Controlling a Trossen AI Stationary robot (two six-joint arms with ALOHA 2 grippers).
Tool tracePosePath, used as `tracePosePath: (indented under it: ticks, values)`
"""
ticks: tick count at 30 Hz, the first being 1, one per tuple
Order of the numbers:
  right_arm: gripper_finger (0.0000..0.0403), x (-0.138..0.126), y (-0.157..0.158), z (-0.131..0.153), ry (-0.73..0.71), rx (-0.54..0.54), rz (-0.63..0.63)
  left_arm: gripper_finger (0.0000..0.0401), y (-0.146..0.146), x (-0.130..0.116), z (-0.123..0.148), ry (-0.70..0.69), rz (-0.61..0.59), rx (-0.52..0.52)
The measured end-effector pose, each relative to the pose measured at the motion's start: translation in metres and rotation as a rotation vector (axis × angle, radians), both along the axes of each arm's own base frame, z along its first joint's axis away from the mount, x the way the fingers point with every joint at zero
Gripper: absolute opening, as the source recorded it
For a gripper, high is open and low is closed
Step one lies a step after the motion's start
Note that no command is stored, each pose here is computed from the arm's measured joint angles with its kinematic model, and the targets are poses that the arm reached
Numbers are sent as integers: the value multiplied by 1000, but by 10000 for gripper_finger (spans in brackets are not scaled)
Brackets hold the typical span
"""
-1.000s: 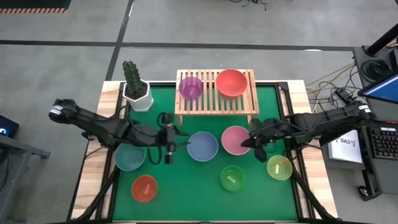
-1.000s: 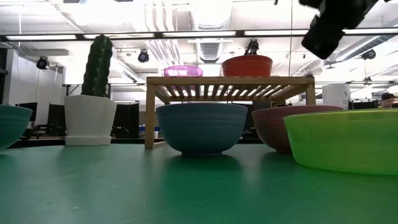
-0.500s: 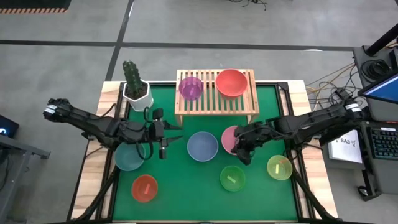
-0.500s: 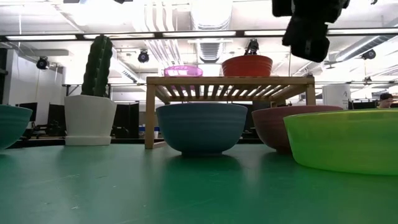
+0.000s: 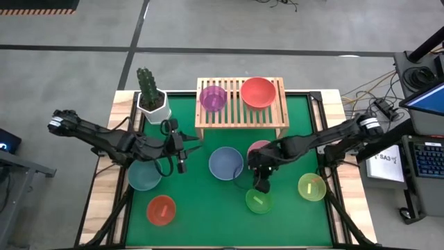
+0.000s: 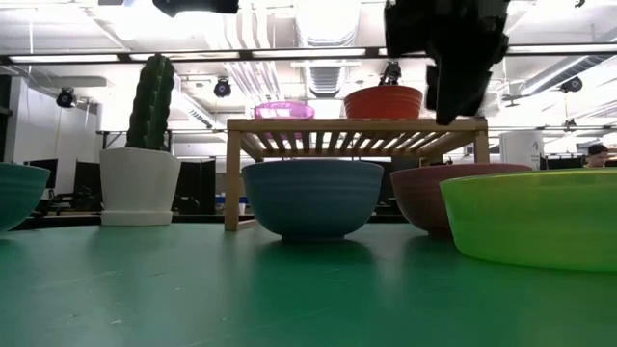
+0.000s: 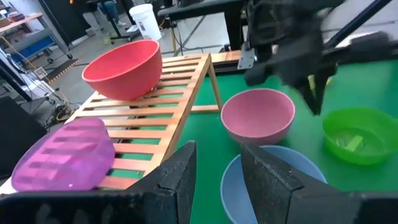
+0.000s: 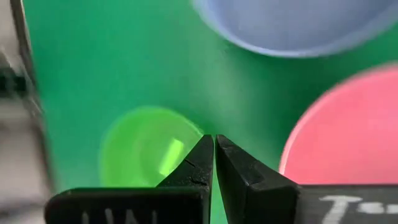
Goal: Place and stack bowls onto a shelf
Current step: Stack the pink bowl on top of the orange bowl on the shelf
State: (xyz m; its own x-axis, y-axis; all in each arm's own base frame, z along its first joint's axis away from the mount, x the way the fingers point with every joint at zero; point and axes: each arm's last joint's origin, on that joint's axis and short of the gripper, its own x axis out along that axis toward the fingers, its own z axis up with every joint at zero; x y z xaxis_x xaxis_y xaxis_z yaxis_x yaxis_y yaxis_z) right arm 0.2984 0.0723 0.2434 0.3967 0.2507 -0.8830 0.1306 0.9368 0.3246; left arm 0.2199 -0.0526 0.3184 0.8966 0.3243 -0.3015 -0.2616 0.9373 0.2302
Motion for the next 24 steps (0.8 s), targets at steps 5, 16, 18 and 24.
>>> tracePosePath:
  ticks: [5, 16, 18, 24]
  values:
    - [9, -1, 25, 1, 30, -339, 291, 110, 1, -2, -4, 38, 8, -11]
    - [94, 15, 23, -29, 152, -438, 147, 110, 1, -2, -5, 46, 8, -6]
    - [120, 15, 22, -30, 161, -437, 141, 110, 1, -2, -5, 46, 8, -5]
    - [180, 11, 18, -17, 124, -423, 122, 110, 1, -2, -5, 47, 8, -5]
